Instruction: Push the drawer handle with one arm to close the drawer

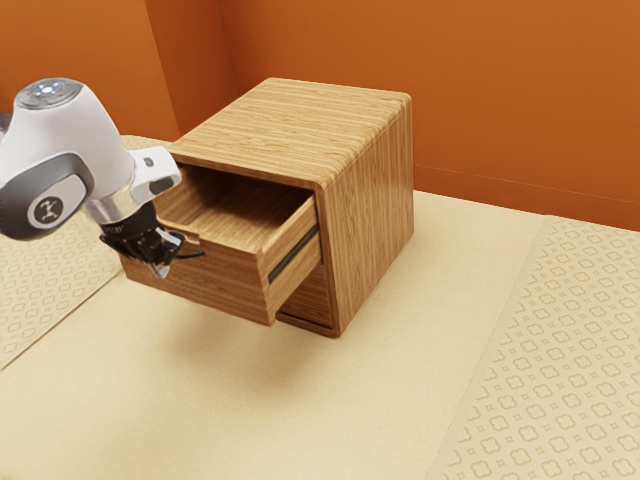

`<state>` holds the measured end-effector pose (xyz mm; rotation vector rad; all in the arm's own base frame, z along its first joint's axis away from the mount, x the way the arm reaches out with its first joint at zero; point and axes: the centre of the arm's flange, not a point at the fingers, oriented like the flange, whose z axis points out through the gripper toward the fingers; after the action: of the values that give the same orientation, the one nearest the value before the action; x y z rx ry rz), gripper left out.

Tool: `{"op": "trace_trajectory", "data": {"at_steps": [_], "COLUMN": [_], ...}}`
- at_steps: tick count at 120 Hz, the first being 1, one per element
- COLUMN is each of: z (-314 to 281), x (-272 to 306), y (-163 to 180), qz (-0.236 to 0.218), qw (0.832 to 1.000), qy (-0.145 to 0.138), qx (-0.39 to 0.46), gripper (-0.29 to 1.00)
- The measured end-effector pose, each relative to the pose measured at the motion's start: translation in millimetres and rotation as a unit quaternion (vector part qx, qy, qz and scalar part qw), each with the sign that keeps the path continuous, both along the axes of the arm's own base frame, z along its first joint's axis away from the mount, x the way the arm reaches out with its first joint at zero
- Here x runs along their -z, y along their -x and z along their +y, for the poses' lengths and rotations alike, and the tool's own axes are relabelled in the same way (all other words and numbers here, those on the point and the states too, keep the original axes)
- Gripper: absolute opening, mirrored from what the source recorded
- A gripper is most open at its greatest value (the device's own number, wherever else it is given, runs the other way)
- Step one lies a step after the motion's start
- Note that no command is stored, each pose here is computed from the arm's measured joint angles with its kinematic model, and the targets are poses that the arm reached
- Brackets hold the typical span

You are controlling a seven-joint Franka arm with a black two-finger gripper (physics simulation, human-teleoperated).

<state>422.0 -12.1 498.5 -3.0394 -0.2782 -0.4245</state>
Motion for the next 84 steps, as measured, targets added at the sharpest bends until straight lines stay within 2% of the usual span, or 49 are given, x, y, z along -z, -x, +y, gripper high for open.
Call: {"op": "trace_trajectory", "data": {"at_steps": [84], "z": [-31], "x": [-11], "y": [-113], "qz": [-0.013], "qw": [0.999], "qy": [-0.025], "qx": [0.043], "gripper": [-0.08]}}
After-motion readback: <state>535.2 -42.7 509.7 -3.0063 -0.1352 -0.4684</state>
